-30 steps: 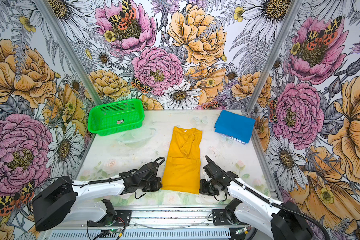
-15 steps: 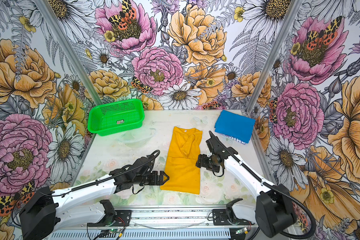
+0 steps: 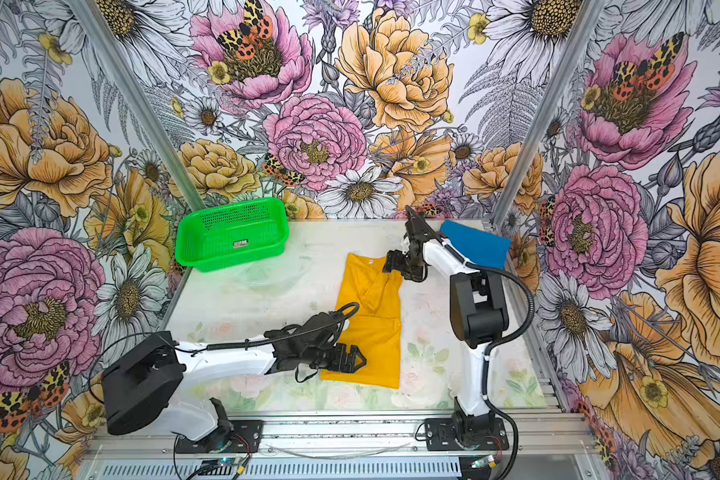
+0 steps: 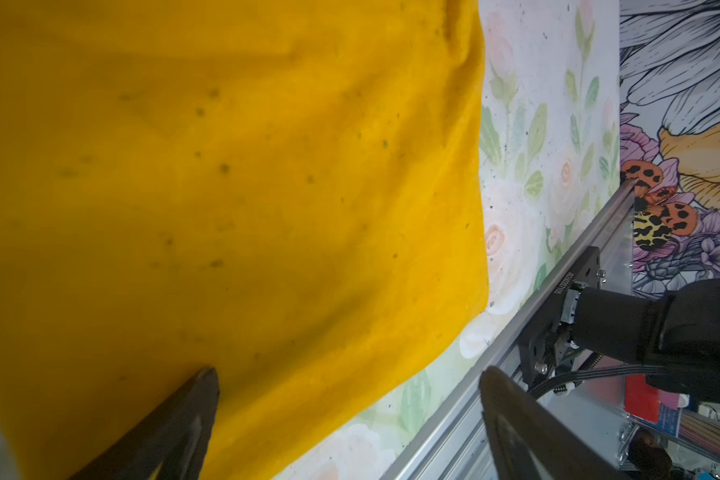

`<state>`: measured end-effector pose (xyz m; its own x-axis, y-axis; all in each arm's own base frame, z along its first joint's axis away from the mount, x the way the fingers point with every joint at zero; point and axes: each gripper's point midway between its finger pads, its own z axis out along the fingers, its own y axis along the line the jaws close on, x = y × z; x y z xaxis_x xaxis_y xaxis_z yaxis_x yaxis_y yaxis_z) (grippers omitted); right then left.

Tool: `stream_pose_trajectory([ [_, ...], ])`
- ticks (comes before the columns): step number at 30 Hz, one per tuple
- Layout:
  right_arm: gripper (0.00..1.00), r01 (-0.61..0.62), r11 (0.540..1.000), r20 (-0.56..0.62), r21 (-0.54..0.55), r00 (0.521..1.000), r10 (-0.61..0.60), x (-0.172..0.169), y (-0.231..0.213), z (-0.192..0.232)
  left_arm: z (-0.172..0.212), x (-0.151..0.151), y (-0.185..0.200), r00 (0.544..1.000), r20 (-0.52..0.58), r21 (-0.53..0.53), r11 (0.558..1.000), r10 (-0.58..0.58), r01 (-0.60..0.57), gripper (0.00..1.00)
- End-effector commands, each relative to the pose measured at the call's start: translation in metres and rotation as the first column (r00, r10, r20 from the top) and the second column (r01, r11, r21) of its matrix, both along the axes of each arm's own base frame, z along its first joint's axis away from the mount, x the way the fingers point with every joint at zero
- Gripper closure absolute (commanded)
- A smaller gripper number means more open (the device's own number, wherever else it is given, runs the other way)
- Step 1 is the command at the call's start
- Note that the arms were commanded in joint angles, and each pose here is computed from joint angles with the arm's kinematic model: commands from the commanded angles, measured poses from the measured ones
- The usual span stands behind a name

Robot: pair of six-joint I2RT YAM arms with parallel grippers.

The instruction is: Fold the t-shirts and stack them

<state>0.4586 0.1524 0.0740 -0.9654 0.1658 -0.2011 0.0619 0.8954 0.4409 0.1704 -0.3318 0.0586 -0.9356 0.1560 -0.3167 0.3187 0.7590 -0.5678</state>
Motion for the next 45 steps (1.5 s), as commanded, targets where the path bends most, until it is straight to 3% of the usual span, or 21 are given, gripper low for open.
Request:
stream_pose_trajectory([
  [1,0.18,-0.014,0.999,-0.006,0.046,1.0,0.015,0.018,0.007,-0.006,0.009,0.003,-0.018,0.998,0.041,-0.035,0.999,-0.038,0.039,0.01],
  [7,0.17,0.019,0.998,-0.035,0.058,0.999,-0.017,0.046,0.011,-0.034,-0.01,-0.007,-0.016,0.999,0.002,0.005,0.999,-0.048,0.048,0.01],
  [11,0.08,0.065,0.998,-0.041,0.004,0.997,-0.064,0.061,0.001,-0.048,-0.024,-0.021,-0.011,0.998,-0.031,0.034,0.998,-0.055,0.056,0.01],
  [16,0.08,0.059,0.998,-0.045,0.016,0.997,-0.059,0.077,0.006,-0.054,-0.033,-0.034,-0.003,0.997,-0.051,0.06,0.996,-0.056,0.059,0.01],
  [19,0.08,0.031,0.998,0.022,0.052,0.999,-0.032,0.092,0.013,-0.031,-0.026,-0.032,-0.003,0.998,-0.035,0.054,0.997,-0.057,0.059,0.01],
  [25,0.06,-0.007,0.999,0.22,0.041,0.975,-0.002,0.1,0.006,0.063,0.017,-0.015,-0.004,0.996,0.061,0.048,0.997,-0.068,0.066,0.01],
  [32,0.01,-0.027,1.0,0.277,-0.003,0.96,0.027,0.033,-0.006,0.122,0.034,0.003,0.03,0.996,0.085,0.024,1.0,0.001,-0.003,0.01],
  [39,0.01,-0.048,0.998,0.226,-0.051,0.972,0.059,-0.072,-0.009,0.11,0.023,0.016,0.078,0.991,0.058,0.044,0.992,0.117,-0.12,0.01],
  [45,0.04,-0.044,0.998,0.162,-0.049,0.985,0.052,-0.166,-0.008,0.075,0.01,0.015,0.105,0.98,0.013,0.054,0.979,0.198,-0.198,0.03],
])
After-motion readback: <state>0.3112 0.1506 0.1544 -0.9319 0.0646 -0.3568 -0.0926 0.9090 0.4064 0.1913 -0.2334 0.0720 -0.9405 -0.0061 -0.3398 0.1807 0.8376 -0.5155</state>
